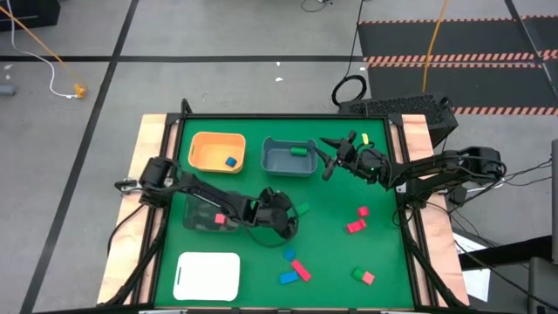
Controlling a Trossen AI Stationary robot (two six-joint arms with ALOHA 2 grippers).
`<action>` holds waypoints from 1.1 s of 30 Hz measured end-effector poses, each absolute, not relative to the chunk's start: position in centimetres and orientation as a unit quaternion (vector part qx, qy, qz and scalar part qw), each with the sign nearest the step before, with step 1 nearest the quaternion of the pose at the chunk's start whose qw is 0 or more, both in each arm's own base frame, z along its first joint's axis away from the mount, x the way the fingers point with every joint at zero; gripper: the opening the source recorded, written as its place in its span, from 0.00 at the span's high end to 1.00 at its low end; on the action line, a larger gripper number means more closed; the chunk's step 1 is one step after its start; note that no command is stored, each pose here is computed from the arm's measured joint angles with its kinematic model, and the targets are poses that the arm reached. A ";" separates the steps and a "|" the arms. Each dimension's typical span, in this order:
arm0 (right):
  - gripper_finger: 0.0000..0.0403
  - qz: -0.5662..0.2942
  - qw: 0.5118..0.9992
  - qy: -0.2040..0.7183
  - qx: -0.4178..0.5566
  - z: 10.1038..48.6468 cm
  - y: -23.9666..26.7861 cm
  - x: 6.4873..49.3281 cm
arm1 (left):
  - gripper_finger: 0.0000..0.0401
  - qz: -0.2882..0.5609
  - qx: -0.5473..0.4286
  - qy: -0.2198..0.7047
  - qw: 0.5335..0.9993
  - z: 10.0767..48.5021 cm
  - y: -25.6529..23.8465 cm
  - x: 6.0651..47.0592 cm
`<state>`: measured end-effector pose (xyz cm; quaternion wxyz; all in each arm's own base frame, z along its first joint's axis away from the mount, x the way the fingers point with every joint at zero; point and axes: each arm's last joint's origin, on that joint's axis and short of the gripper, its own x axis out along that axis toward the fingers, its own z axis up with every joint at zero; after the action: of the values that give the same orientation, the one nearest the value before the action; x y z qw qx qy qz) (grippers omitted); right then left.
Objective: Sort & place blocks by color
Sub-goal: Put the green triangular block into the blue bin
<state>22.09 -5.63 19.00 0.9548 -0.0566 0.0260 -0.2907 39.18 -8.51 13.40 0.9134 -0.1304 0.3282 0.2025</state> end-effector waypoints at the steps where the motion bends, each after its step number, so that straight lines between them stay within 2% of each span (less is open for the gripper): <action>1: 0.58 -0.291 0.955 0.025 -0.056 19.0 -5.6 22.1 | 0.23 0.196 -0.124 0.325 0.917 13.0 -8.7 39.4; 11: 0.58 -0.290 0.955 0.027 -0.057 19.0 -5.6 22.1 | 0.23 0.189 -0.063 0.323 0.925 10.3 -9.4 40.0; 24: 0.58 -0.290 0.955 0.027 -0.057 19.0 -5.6 22.1 | 0.24 0.210 -0.069 0.296 0.929 9.1 -8.9 40.7; 28: 0.58 -0.290 0.955 0.026 -0.057 19.0 -5.6 22.1 | 0.34 0.206 -0.071 0.298 0.929 9.1 -8.9 40.7; 33: 0.58 -0.290 0.955 0.026 -0.057 19.0 -5.6 22.1 | 0.59 0.199 -0.080 0.303 0.929 9.1 -8.8 40.7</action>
<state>22.10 -5.63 19.00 0.9549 -0.0566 0.0261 -0.2904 40.70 -8.76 9.08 0.9286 -0.0803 0.3027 0.1991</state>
